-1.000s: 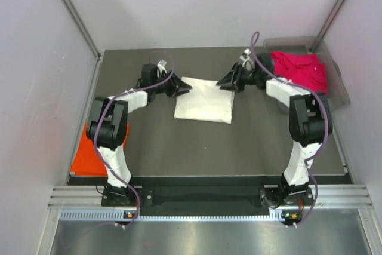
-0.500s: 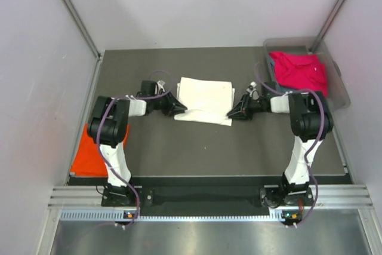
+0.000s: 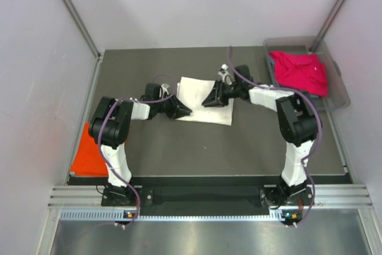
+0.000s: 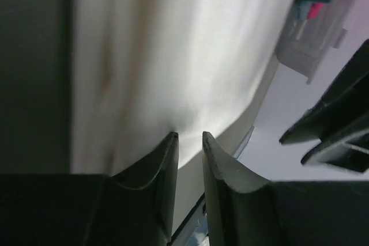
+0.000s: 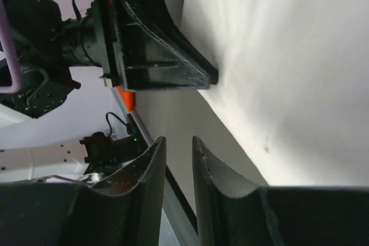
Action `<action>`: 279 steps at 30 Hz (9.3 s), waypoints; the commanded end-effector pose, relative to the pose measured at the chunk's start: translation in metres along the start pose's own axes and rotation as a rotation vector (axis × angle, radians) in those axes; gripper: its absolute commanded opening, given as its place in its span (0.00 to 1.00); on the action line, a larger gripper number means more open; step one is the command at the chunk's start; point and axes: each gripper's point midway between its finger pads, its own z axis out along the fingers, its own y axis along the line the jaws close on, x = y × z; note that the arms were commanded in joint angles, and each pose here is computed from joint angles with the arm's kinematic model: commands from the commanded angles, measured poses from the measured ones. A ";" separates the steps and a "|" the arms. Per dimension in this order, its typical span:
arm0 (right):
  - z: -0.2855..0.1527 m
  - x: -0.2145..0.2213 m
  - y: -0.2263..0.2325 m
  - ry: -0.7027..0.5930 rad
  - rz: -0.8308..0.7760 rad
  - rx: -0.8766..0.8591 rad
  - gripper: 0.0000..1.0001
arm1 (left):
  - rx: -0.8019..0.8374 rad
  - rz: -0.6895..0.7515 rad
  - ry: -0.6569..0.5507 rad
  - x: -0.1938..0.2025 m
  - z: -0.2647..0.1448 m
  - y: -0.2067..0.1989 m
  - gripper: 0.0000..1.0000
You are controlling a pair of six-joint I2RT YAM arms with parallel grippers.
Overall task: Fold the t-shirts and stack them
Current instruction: Fold the tshirt, then neatly place the folded tshirt to the corner
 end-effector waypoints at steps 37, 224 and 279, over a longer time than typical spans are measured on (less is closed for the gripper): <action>-0.049 -0.149 -0.150 -0.268 0.172 0.220 0.39 | -0.032 0.105 -0.227 -0.167 0.032 0.035 0.29; -0.103 0.129 0.085 -0.132 -1.052 0.364 0.54 | -1.349 -0.278 -1.166 -0.092 -0.465 0.027 0.00; -0.108 0.160 0.083 -0.121 -0.939 0.256 0.56 | -1.078 -0.516 -1.015 -0.021 -0.401 0.068 0.85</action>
